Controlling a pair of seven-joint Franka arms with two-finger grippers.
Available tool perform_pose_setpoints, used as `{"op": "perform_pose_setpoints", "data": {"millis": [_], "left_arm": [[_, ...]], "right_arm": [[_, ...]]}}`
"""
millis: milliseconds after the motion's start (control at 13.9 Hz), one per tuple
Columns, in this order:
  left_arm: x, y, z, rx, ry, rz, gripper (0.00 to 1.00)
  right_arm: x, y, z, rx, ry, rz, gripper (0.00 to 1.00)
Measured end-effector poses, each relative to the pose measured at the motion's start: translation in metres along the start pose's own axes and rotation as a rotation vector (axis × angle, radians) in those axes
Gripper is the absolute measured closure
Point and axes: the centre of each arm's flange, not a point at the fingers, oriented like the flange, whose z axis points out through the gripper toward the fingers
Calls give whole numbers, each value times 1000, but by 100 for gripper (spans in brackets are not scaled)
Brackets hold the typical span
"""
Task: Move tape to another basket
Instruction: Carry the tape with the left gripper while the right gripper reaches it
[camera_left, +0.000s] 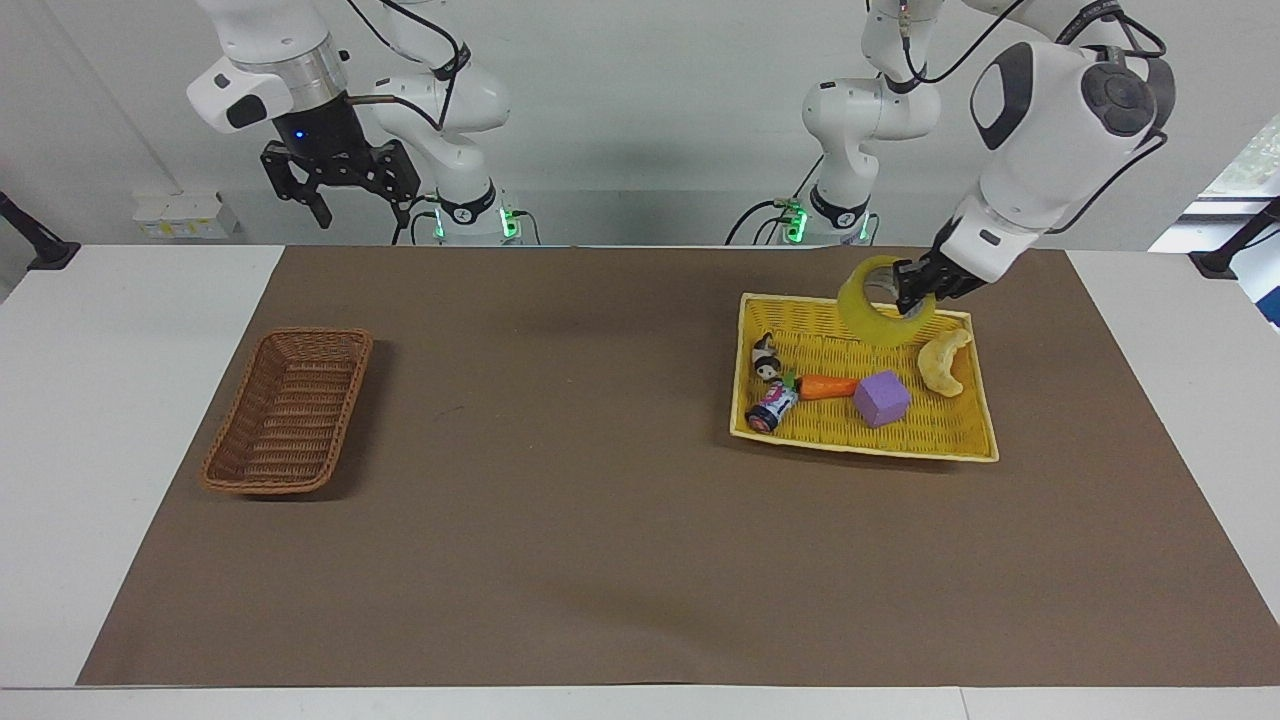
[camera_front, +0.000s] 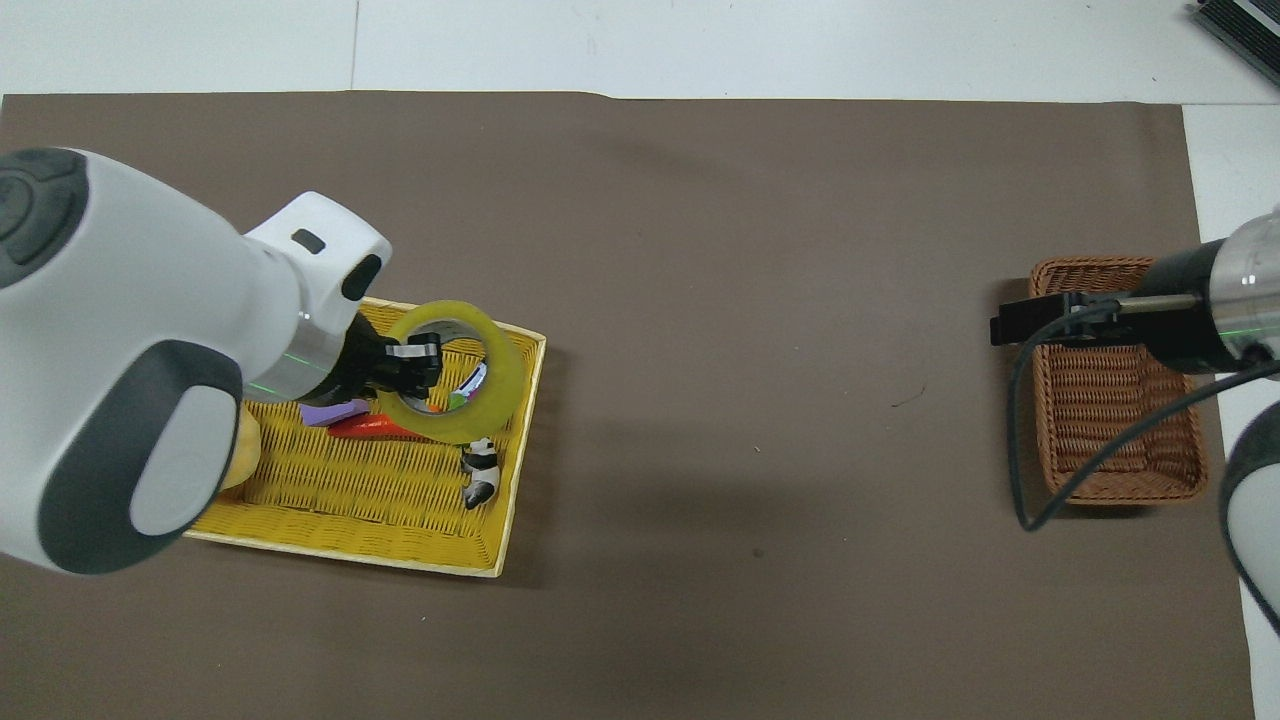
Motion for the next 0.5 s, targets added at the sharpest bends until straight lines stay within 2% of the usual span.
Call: {"op": "perform_pose_setpoints", "data": {"millis": [359,503], "left_arm": [[-16,53,41,-118,50,9,78],[-23,67,53,-158,51,15,78]], "right_arm": [[19,-45,38,134,11,18,0],[19,-66,45,228,-4,30,0]]}}
